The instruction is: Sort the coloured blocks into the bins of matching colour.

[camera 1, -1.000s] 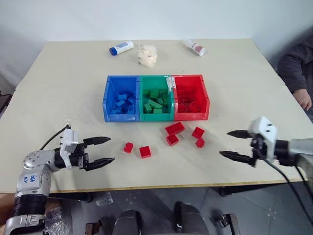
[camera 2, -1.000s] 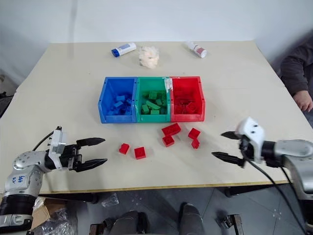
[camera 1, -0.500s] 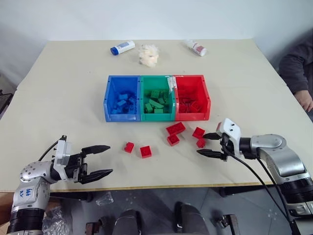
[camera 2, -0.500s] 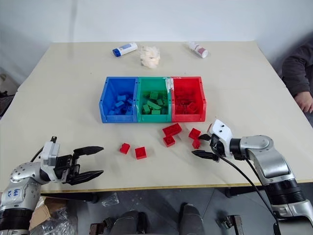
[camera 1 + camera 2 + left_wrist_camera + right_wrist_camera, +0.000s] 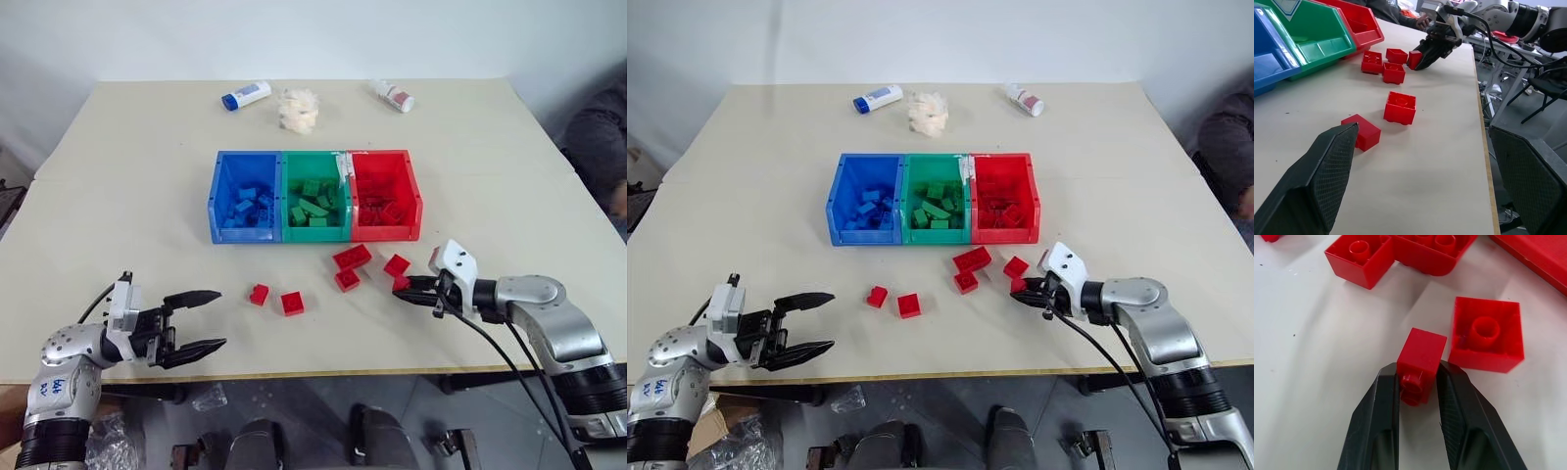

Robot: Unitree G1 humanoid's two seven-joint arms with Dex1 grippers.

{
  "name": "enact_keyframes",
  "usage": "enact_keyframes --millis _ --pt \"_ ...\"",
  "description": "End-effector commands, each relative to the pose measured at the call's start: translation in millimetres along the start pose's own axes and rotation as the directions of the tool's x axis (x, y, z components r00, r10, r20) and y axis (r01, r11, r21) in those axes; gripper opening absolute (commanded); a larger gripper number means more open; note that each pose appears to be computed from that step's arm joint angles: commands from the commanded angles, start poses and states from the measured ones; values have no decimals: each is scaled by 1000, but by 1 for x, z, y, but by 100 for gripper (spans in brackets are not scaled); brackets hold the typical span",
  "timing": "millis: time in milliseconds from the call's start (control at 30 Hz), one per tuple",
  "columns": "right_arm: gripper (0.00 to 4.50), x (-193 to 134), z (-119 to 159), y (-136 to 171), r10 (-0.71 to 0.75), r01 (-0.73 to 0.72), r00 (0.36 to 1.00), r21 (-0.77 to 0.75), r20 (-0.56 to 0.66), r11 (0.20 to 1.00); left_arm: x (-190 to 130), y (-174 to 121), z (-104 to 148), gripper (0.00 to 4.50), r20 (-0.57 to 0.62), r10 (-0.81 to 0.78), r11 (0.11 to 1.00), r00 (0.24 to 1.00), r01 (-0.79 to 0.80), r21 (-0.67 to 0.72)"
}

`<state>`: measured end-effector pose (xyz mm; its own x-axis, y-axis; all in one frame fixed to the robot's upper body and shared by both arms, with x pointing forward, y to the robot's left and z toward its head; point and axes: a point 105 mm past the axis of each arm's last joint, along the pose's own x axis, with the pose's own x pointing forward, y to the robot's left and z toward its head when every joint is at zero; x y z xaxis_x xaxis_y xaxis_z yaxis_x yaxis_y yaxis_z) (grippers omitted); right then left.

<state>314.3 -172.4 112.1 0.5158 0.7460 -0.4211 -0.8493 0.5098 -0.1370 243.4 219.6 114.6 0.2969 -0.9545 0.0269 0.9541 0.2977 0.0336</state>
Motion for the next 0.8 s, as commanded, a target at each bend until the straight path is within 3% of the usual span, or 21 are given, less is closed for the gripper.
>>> enact_keyframes --millis 33,200,367,567,800 --pt "73 -14 25 -4 -35 38 996 -39 78 999 -2 4 8 450 18 1 999 1000 -1 35" --pt "73 -20 60 -19 -99 112 984 -81 149 990 0 9 8 450 21 3 999 1000 -3 39" --pt "73 -8 99 -65 -244 265 935 -53 257 963 3 13 9 450 29 1 998 1000 -2 55" --pt "73 18 112 -98 -308 331 914 -47 263 942 2 21 14 450 39 21 995 999 -25 100" --pt "299 31 130 -101 -284 317 907 -63 311 946 0 26 20 450 49 29 989 998 -35 140"
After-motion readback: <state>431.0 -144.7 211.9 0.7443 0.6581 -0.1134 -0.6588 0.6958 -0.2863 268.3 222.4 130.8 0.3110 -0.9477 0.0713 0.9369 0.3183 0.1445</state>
